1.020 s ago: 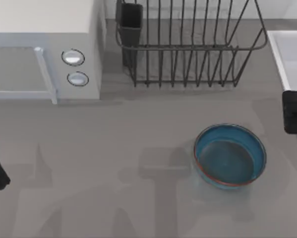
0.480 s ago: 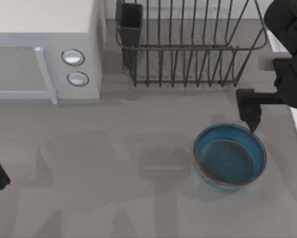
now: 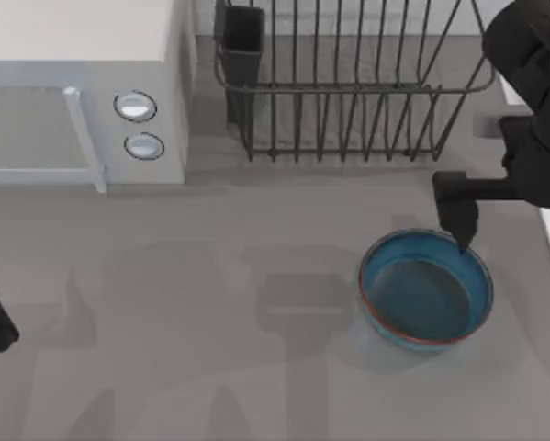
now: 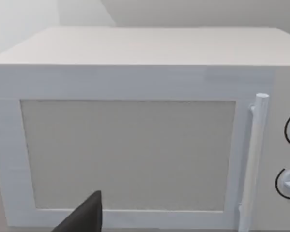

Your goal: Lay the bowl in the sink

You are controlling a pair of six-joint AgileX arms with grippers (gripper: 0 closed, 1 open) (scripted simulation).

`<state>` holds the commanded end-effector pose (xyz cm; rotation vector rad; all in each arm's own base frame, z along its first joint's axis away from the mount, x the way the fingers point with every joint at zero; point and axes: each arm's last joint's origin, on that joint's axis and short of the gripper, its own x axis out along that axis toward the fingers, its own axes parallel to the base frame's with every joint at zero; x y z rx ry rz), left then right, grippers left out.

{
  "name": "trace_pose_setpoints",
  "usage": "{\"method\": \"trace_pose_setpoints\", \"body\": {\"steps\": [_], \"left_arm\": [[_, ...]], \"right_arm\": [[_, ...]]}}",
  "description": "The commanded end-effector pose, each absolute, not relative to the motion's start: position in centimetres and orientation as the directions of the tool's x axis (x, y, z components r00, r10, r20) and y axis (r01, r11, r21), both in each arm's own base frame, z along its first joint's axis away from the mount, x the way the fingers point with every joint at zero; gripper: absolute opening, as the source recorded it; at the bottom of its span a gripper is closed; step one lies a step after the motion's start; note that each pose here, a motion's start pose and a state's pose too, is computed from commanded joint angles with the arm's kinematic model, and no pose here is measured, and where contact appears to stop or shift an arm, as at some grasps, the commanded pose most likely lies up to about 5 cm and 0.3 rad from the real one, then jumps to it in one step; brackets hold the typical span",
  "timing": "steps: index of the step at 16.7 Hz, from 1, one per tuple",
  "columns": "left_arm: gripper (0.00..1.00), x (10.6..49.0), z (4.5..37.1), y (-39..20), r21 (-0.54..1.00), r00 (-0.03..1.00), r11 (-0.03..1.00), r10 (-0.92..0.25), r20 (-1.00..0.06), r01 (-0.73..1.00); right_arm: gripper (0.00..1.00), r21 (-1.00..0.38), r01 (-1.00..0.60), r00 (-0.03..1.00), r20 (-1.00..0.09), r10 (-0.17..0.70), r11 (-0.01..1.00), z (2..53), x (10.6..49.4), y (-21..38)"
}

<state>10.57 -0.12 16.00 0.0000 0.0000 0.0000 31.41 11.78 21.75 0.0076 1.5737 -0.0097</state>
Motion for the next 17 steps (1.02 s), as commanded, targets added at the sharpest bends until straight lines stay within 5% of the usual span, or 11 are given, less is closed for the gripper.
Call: {"method": "trace_pose_setpoints", "body": {"steps": [7,13,17], "left_arm": [[1.0,10.6,16.0,-0.1,0.0,1.0,1.0,0.0,0.0,0.0],[1.0,10.6,16.0,-0.1,0.0,1.0,1.0,0.0,0.0,0.0],[1.0,10.6,16.0,-0.1,0.0,1.0,1.0,0.0,0.0,0.0]], "right_arm": [[1.0,0.001,0.01,0.005,-1.0,0.001,1.0,13.9,31.5,11.9],[1.0,0.0,0.01,0.0,-1.0,0.0,1.0,12.9,31.3,11.9],[0.7,0.0,0.01,0.0,-1.0,0.0,1.0,12.9,31.3,11.9]]}}
